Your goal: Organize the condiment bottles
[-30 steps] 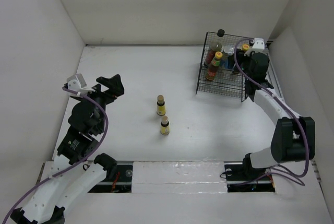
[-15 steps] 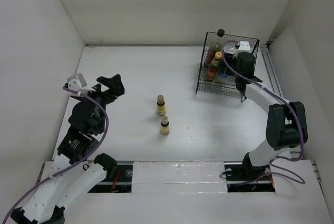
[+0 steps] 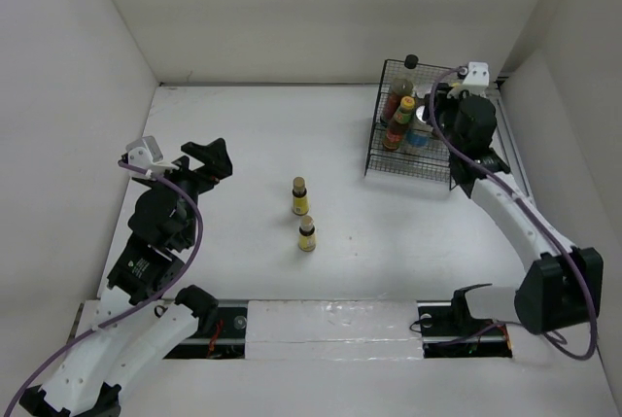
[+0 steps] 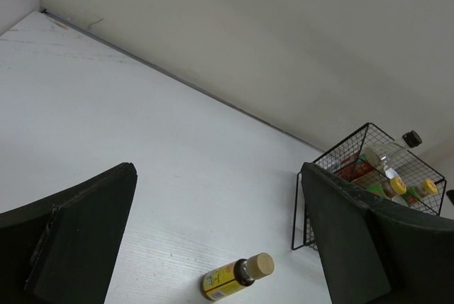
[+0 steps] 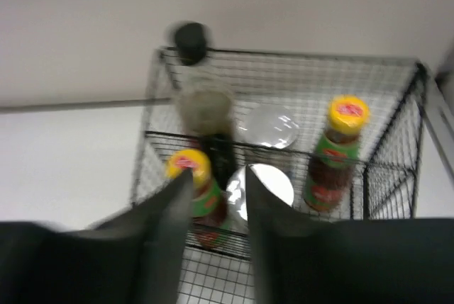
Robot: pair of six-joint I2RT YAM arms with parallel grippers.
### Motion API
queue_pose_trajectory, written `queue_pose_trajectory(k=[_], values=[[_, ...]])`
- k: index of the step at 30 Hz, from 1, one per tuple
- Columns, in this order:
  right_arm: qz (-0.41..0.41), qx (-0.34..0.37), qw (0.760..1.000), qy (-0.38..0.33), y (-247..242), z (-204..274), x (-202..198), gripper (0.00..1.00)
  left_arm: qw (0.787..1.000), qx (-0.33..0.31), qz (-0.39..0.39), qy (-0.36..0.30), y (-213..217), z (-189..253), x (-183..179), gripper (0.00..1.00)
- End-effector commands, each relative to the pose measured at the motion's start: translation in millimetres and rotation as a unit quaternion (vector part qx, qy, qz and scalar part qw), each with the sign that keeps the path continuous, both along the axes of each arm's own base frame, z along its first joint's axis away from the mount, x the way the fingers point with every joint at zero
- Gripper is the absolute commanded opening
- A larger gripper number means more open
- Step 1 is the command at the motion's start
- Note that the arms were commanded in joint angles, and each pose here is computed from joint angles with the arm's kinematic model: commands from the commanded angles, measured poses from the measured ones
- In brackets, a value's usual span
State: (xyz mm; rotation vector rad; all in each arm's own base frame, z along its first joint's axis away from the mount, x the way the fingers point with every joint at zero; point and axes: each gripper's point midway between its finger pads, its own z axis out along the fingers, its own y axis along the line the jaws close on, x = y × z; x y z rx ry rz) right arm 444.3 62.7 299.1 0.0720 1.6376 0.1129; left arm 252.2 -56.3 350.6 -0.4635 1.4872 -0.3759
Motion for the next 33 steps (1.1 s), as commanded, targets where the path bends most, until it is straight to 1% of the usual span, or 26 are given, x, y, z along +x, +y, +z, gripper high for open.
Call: queue_pose_trajectory(k=[1,2,3,4,5,6,7,8,9,10,11,13,14,16,19,20,23,25,26,27,28,30,33], values=[[0.098,0.016,0.995,-0.031,60.7,15.6,-20.4,0.26,1.0,-0.006,-0.009,-0.019,-3.5,11.6,1.0,0.98],[0.167,0.017,0.985,-0.024,104.7,10.5,-33.2,0.19,1.0,-0.006,-0.009,-0.019,-3.5,11.6,1.0,0.97],[0.199,0.008,0.98,-0.007,128.0,-5.2,-35.9,0.17,1.0,-0.006,-0.009,-0.019,-3.5,11.6,1.0,0.97],[0.231,0.008,0.973,-0.003,151.4,-6.6,-40.3,0.2,1.0,-0.006,-0.009,-0.019,-3.5,11.6,1.0,0.97],[0.281,-0.006,0.959,0.023,177.3,-21.8,-51.7,0.26,1.0,-0.006,-0.009,-0.019,-3.5,11.6,1.0,0.97],[0.325,-0.014,0.945,0.036,207.7,-29.4,-66.6,0.34,1.0,-0.006,-0.009,-0.019,-3.5,11.6,1.0,0.97],[0.351,-0.018,0.935,0.039,224.3,-29.4,-72.7,0.52,1.0,-0.009,-0.009,-0.024,-1.9,14.3,-1.6,0.97],[0.375,-0.027,0.924,0.061,238.5,-48.9,-79.4,0.6,1.0,-0.009,-0.009,-0.024,-1.9,14.3,-1.6,0.97],[0.412,-0.032,0.909,0.064,257.3,-50.9,-93.4,0.66,1.0,-0.011,-0.009,-0.028,-0.7,16.4,-3.6,0.97],[0.424,-0.032,0.902,0.068,265.4,-51.1,-98.4,0.76,1.0,-0.011,-0.009,-0.028,-0.7,16.4,-3.6,0.97],[0.438,-0.035,0.895,0.083,272.9,-63.4,-103.5,0.8,1.0,-0.011,-0.009,-0.028,-0.7,16.4,-3.6,0.97],[0.473,-0.035,0.876,0.091,292.8,-66.7,-119.3,0.84,1.0,-0.011,-0.009,-0.028,-0.7,16.4,-3.6,0.97],[0.483,-0.038,0.868,0.107,300.8,-78.3,-123.8,0.87,1.0,-0.011,-0.009,-0.028,-0.7,16.4,-3.6,0.97],[0.499,-0.051,0.857,0.113,315.0,-85.3,-132.5,0.87,1.0,-0.011,-0.009,-0.028,-0.7,16.4,-3.6,0.97],[0.504,-0.056,0.852,0.129,324.7,-101.4,-131.3,0.87,1.0,-0.009,-0.009,-0.024,-1.9,14.3,-1.6,0.97],[0.512,-0.055,0.848,0.127,331.0,-99.4,-134.0,0.87,1.0,-0.009,-0.009,-0.024,-1.9,14.3,-1.6,0.97],[0.516,-0.057,0.844,0.135,336.9,-107.6,-134.7,0.86,1.0,-0.011,-0.009,-0.028,-0.7,16.4,-3.6,0.97],[0.516,-0.058,0.843,0.139,339.1,-112.4,-132.5,0.8,1.0,-0.011,-0.009,-0.028,-0.7,16.4,-3.6,0.97],[0.506,-0.06,0.85,0.134,338.5,-108.8,-127.8,0.78,1.0,-0.011,-0.009,-0.028,-0.7,16.4,-3.6,0.97],[0.51,-0.06,0.847,0.134,341.4,-108.8,-131.4,0.76,1.0,-0.011,-0.009,-0.028,-0.7,16.4,-3.6,0.97],[0.505,-0.063,0.85,0.14,341.1,-114.9,-129.0,0.7,1.0,-0.011,-0.009,-0.028,-0.7,16.4,-3.6,0.97],[0.504,-0.065,0.849,0.145,341.7,-121.0,-128.4,0.62,1.0,-0.011,-0.009,-0.028,-0.7,16.4,-3.6,0.97],[0.496,-0.069,0.852,0.152,342.7,-129.4,-122.8,0.44,0.999,-0.014,-0.009,-0.032,0.5,18.4,-5.6,0.97]])
